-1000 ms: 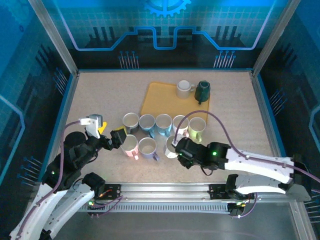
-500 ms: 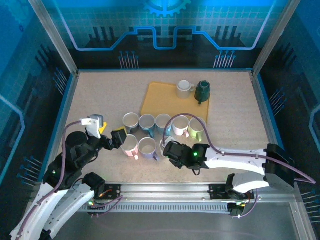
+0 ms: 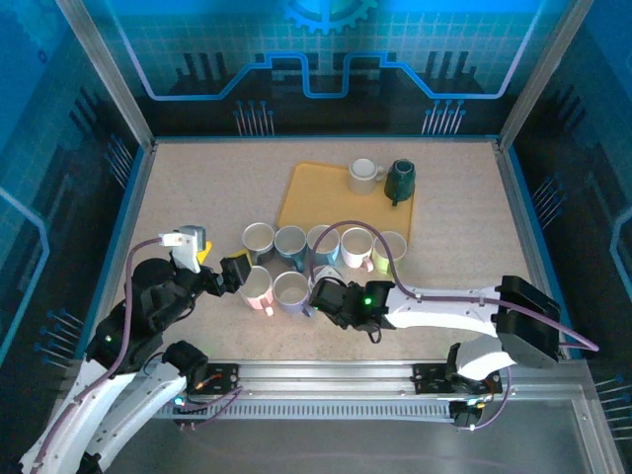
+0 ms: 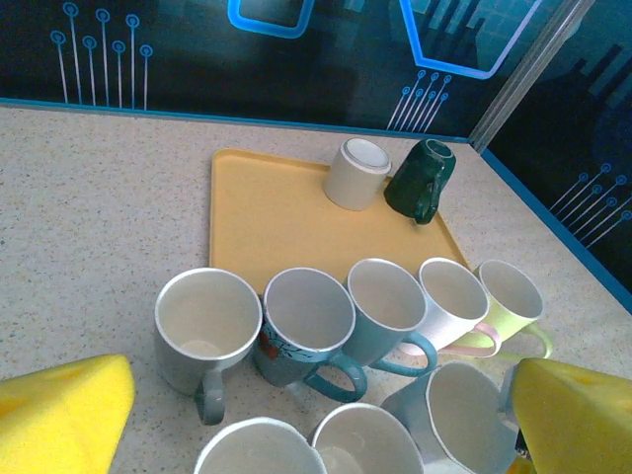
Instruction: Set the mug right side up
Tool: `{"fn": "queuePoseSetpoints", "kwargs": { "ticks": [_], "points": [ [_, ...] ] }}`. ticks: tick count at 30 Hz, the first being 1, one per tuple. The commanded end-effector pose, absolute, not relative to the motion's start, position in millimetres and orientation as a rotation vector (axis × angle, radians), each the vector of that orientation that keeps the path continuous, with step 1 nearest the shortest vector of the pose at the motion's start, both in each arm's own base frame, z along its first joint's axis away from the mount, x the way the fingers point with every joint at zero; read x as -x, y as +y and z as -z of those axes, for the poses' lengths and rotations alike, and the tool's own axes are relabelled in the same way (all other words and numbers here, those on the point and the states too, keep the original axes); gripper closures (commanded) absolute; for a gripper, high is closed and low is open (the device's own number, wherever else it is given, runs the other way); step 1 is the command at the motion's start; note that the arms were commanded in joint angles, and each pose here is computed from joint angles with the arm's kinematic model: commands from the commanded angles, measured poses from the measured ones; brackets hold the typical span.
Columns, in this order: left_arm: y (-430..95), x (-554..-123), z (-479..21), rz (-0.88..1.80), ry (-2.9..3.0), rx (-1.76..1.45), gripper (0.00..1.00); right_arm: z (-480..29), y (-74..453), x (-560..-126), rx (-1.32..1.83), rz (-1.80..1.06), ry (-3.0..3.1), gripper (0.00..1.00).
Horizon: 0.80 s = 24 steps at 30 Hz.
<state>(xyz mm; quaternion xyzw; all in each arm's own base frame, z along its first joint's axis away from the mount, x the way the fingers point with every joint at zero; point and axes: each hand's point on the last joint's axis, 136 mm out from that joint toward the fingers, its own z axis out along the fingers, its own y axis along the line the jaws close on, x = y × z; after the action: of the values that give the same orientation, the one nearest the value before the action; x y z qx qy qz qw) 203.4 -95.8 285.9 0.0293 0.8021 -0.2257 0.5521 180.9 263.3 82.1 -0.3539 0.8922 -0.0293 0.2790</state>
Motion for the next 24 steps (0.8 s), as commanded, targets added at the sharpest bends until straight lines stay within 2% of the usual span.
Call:
{"fn": "queuePoseSetpoints", "kwargs": {
  "ticks": [1,24],
  "points": [
    [-95,-206,-284,0.514,1.894,-0.075,0.01,-97,277,-186,0.904,0.044,2.368,0.8],
    [-96,-206,-280,0.511,1.911,-0.075,0.01,-114,279,-170,0.89,-0.106,2.396,0.57]
  ]
}}
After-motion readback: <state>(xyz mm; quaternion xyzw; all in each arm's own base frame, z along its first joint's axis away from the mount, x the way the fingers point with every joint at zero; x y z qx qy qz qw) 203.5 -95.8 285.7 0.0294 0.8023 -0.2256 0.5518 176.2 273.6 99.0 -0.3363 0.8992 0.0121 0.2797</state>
